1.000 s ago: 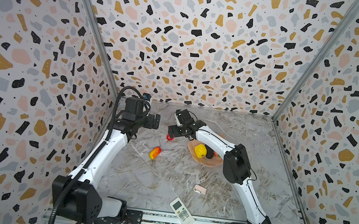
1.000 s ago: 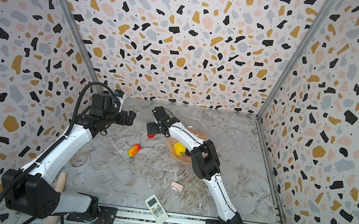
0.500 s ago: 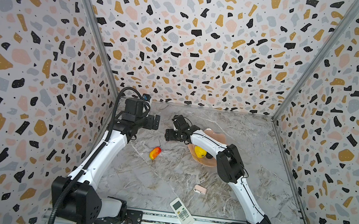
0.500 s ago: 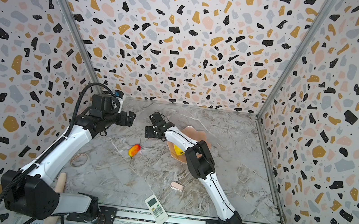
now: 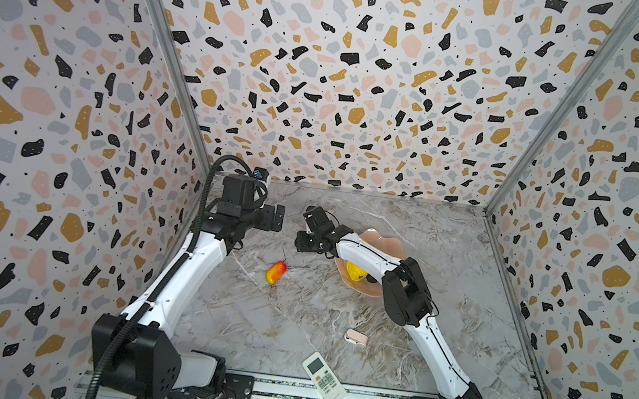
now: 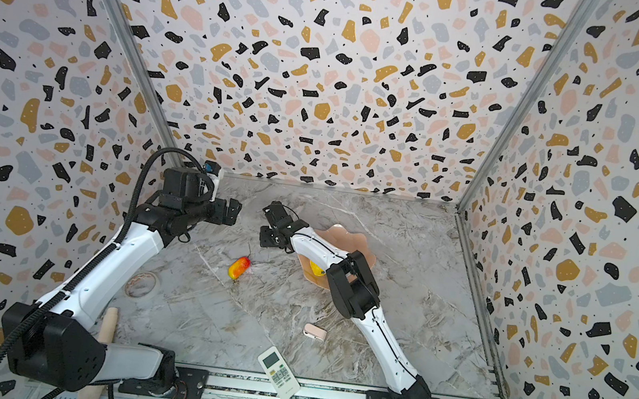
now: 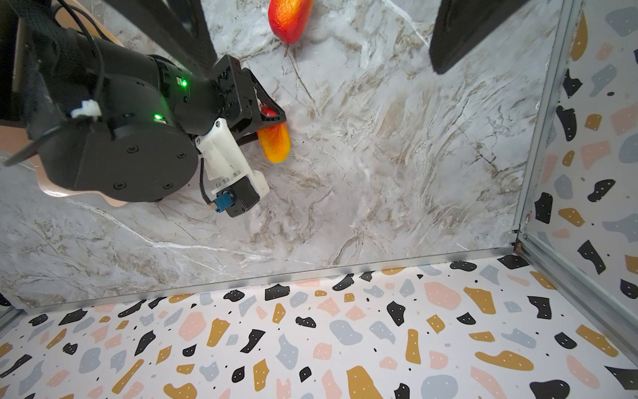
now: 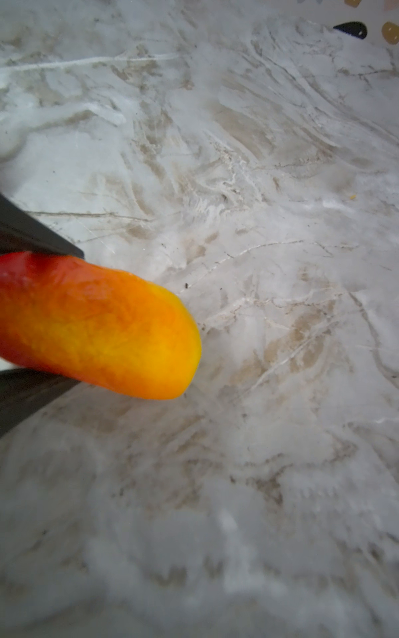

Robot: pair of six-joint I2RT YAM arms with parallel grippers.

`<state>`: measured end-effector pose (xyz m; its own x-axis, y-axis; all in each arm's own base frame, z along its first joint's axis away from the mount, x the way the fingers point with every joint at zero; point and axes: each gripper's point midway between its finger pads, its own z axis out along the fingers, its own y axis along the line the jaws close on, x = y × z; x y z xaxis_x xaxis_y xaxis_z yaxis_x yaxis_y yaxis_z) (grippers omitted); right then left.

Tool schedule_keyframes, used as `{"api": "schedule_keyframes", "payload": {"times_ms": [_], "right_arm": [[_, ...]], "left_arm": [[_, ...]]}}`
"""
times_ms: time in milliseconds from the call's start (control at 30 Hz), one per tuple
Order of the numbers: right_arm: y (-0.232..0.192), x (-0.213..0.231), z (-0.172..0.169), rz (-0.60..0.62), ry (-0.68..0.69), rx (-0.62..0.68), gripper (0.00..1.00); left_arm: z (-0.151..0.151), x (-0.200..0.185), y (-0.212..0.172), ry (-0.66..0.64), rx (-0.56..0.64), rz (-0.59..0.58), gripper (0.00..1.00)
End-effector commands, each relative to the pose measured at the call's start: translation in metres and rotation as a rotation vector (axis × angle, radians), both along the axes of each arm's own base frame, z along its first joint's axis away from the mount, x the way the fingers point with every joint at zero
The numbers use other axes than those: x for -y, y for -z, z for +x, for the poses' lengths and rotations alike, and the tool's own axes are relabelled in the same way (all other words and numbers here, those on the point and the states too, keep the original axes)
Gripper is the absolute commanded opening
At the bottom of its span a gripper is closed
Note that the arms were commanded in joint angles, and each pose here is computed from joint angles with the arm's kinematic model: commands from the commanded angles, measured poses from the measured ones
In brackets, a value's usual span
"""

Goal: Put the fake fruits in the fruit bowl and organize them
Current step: 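Lift the mango over the pink bowl and release it beside the strawberry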

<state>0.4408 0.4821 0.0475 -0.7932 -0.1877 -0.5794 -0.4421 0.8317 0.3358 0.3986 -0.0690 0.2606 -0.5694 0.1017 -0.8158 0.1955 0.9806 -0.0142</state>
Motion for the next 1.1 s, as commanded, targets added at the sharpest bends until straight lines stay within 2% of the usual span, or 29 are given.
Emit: {"api": "schedule_keyframes", "payload": {"times_ms": [0, 133, 300, 400, 500, 700, 900, 1067], "right_arm": [[-0.075, -0.005, -0.012, 0.029, -0.099, 0.16, 0.32], [-0.114, 0.02, -0.035, 0.035, -0.168, 0.257, 0.28], [-0.157, 0.081, -0.058, 0.015, -0.213, 0.369, 0.26], [-0.167, 0.126, -0.061, -0.021, -0.182, 0.38, 0.22], [-0.161, 0.172, -0.056, -0.079, -0.13, 0.344, 0.19], [-0.127, 0.239, -0.046, -0.219, -0.054, 0.293, 0.19], [-0.096, 0.269, -0.039, -0.288, -0.027, 0.232, 0.19], [-0.076, 0.273, -0.036, -0.31, -0.043, 0.187, 0.22]], "left_arm": [[-0.001, 0.003, -0.009, 0.008, 0.035, -0.009, 1.0], [0.0, 0.004, -0.008, 0.011, 0.031, -0.013, 1.0], [0.001, 0.006, -0.009, 0.017, 0.038, -0.024, 0.99], [0.003, 0.008, -0.01, 0.023, 0.04, -0.036, 1.0], [0.003, 0.009, -0.013, 0.027, 0.045, -0.043, 0.99], [0.001, 0.009, -0.016, 0.025, 0.048, -0.042, 1.0], [0.002, 0.008, -0.017, 0.022, 0.047, -0.036, 0.99], [0.004, 0.009, -0.016, 0.024, 0.04, -0.034, 1.0]]}}
